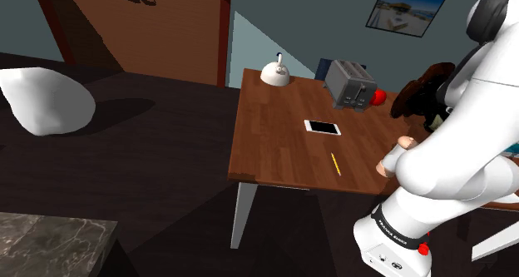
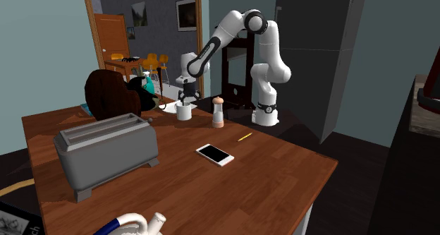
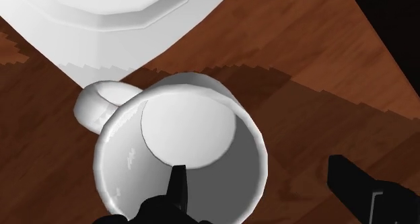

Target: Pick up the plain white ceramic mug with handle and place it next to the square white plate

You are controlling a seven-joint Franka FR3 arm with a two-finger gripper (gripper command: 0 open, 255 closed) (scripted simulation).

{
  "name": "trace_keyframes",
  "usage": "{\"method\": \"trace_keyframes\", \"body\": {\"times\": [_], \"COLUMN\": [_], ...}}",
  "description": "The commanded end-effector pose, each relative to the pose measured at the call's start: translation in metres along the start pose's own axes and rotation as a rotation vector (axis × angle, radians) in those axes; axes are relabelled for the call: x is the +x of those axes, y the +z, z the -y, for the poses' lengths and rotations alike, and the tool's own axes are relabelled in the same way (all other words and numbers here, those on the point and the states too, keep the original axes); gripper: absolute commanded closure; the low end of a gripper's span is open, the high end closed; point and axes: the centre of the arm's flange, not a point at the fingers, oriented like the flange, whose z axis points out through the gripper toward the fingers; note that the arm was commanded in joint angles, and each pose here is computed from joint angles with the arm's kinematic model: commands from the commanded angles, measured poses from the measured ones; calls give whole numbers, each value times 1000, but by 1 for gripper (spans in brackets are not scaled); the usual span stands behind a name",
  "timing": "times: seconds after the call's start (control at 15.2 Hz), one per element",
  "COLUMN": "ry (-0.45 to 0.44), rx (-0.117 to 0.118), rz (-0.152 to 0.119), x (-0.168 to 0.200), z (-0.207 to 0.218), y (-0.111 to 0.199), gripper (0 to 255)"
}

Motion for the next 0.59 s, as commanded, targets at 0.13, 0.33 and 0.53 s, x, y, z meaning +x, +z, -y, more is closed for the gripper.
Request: {"method": "trace_keyframes", "body": {"times": [0.13,0.33,0.53], "ry": [0,0,0], "rx": [1,1,1], "rz": [1,1,1], "x": [-2,-2,-2], "z": [1,1,1], "y": [-36,-36,-36], "gripper": [0,0,0]}}
